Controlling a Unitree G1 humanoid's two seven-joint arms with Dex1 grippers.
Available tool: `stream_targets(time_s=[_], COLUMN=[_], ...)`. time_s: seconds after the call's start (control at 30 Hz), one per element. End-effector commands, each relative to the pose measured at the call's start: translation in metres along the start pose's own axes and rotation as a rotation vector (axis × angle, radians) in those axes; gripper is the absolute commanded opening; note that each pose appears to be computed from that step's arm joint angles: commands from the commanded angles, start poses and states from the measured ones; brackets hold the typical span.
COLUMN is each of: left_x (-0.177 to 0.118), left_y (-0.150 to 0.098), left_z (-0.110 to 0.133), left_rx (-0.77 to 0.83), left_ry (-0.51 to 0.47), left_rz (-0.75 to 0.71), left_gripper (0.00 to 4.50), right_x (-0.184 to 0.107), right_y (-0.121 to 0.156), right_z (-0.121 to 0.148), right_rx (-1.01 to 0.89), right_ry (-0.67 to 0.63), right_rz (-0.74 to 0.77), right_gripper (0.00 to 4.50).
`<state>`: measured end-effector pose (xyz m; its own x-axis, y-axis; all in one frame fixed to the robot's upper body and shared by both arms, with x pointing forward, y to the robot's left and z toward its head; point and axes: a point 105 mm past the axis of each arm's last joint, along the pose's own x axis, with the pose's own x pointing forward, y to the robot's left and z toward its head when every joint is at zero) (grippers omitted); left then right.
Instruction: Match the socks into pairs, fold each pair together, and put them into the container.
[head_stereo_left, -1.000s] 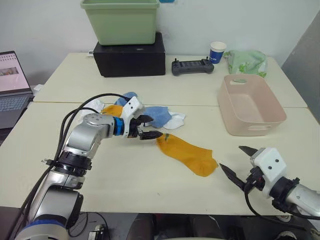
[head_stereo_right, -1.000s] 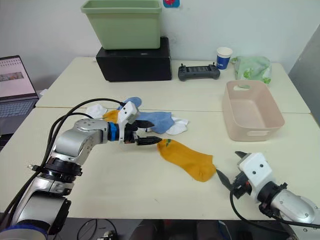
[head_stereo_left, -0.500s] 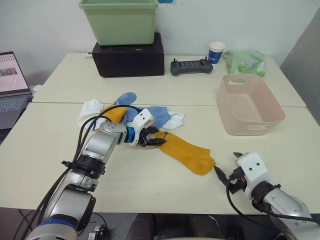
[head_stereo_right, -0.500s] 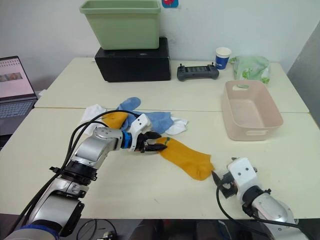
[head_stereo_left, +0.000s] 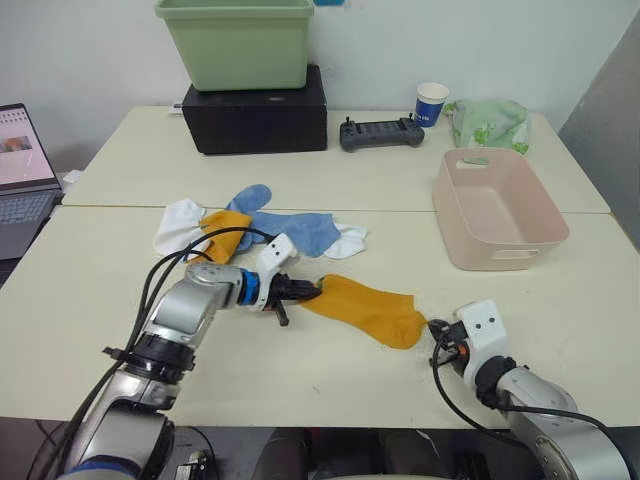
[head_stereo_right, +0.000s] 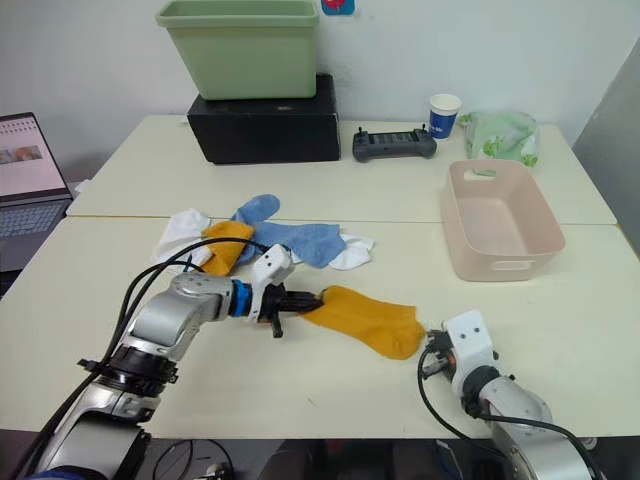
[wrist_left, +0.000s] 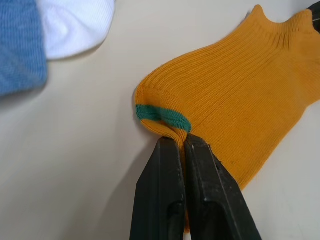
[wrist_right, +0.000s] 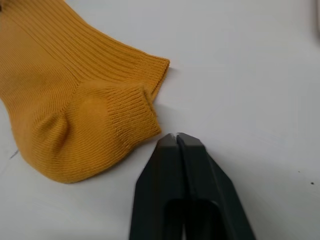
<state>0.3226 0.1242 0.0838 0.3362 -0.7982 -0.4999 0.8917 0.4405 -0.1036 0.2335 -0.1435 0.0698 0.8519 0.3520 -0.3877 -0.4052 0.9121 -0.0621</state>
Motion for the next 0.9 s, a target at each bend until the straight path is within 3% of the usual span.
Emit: stream_targets(time_s=[0.03, 0.1, 0.2, 0.5, 0.7, 0.83, 0.9], left_x=[-0.018, -0.024, -0.029, -0.028, -0.030, -0.029, -0.029], left_y=[0.000, -0.003, -0.009, -0.021, -0.015, -0.016, -0.018], left_z=[0.000, -0.004, -0.014, -0.025, -0.030, -0.032, -0.033], left_rx=[-0.030, -0.045, -0.065, -0.106, -0.087, -0.072, -0.071], left_ry=[-0.034, -0.045, -0.038, -0.071, -0.069, -0.059, -0.053], left_rz=[0.049, 0.067, 0.105, 0.173, 0.222, 0.215, 0.203], left_gripper=[0.00, 0.00, 0.00, 0.00, 0.00, 0.00, 0.00], right_x=[-0.011, -0.019, -0.026, 0.003, 0.024, 0.026, 0.027], right_y=[0.002, -0.005, -0.012, 0.009, 0.012, 0.017, 0.020], right_z=[0.018, 0.017, 0.023, 0.033, 0.019, 0.016, 0.016], right_rx=[-0.061, -0.077, -0.066, -0.005, 0.006, -0.005, -0.031], right_ry=[-0.069, -0.064, -0.093, -0.118, -0.051, -0.038, -0.034], right_rz=[0.025, 0.009, 0.025, 0.155, 0.157, 0.184, 0.195], right_gripper=[0.03, 0.03, 0.61, 3.78, 3.78, 2.92, 2.16])
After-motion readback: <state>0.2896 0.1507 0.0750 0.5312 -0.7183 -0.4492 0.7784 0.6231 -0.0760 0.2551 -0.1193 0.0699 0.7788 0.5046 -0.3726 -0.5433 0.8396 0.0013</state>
